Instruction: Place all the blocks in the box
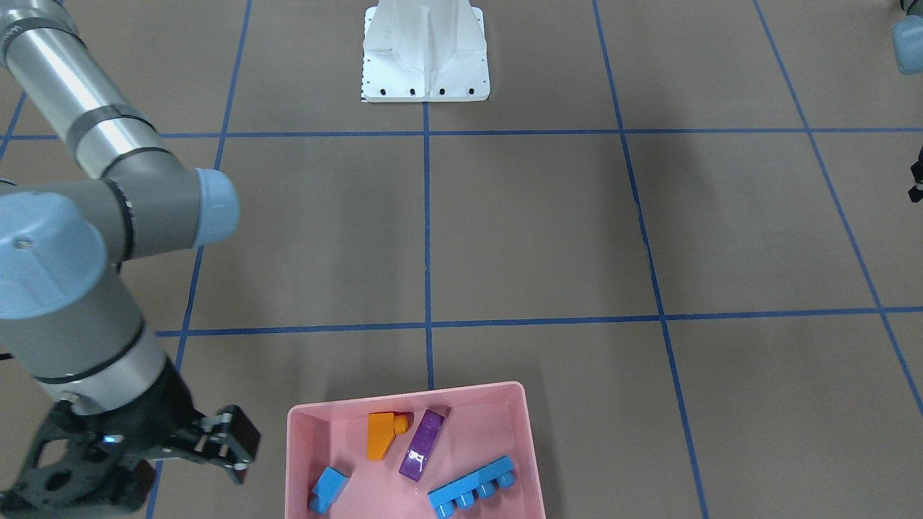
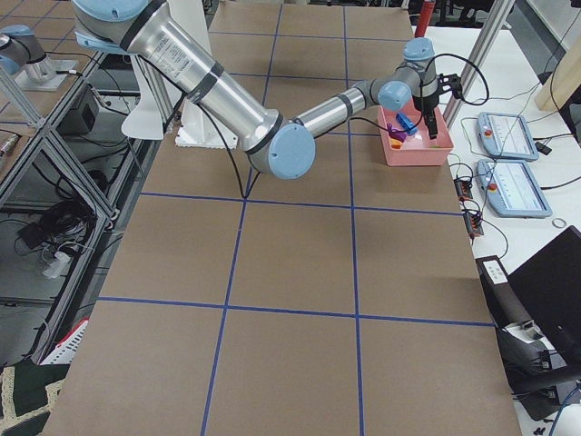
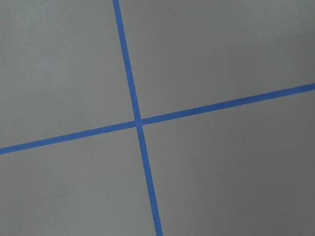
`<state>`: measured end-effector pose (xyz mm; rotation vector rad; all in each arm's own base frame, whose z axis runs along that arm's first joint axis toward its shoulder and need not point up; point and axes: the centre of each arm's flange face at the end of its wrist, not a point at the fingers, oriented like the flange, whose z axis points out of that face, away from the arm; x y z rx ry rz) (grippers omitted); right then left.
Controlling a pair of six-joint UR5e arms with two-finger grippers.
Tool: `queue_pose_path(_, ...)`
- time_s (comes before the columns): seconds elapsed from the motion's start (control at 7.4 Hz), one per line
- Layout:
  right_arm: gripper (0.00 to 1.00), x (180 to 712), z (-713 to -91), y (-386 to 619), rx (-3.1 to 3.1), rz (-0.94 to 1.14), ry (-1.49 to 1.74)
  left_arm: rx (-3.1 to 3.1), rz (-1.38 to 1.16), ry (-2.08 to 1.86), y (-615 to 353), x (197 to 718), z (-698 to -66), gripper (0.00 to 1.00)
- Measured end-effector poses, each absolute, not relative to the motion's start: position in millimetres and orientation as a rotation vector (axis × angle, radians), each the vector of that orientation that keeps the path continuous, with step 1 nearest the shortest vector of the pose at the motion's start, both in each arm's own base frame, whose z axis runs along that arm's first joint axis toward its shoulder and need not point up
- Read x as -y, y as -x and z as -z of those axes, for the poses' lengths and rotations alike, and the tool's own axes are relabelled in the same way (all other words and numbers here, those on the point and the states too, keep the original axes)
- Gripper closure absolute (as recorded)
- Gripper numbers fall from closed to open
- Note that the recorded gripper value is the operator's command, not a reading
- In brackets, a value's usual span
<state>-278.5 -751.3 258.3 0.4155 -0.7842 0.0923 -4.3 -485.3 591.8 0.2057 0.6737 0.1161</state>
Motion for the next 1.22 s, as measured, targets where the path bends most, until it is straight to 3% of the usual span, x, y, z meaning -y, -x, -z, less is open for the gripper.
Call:
queue_pose_path(0.41, 0.0, 691.3, -446.5, 92.7, 0.777, 0.154, -0.309, -0.655, -0.084, -0.189, 20.6, 466.1, -619.3, 0.0)
queue_pose_path(0.81, 0.0, 564.8, -632.7, -35.4, 0.76, 0.301, -0.257, -0.643, -0.08, -0.191, 24.0, 452.2, -645.9, 0.0)
queue_pose_path(1.22, 0.0, 454.7, -683.2, -80.5, 0.737, 0.239, -0.241, -0.678, -0.066, -0.163, 26.5, 443.1, -648.1, 0.0)
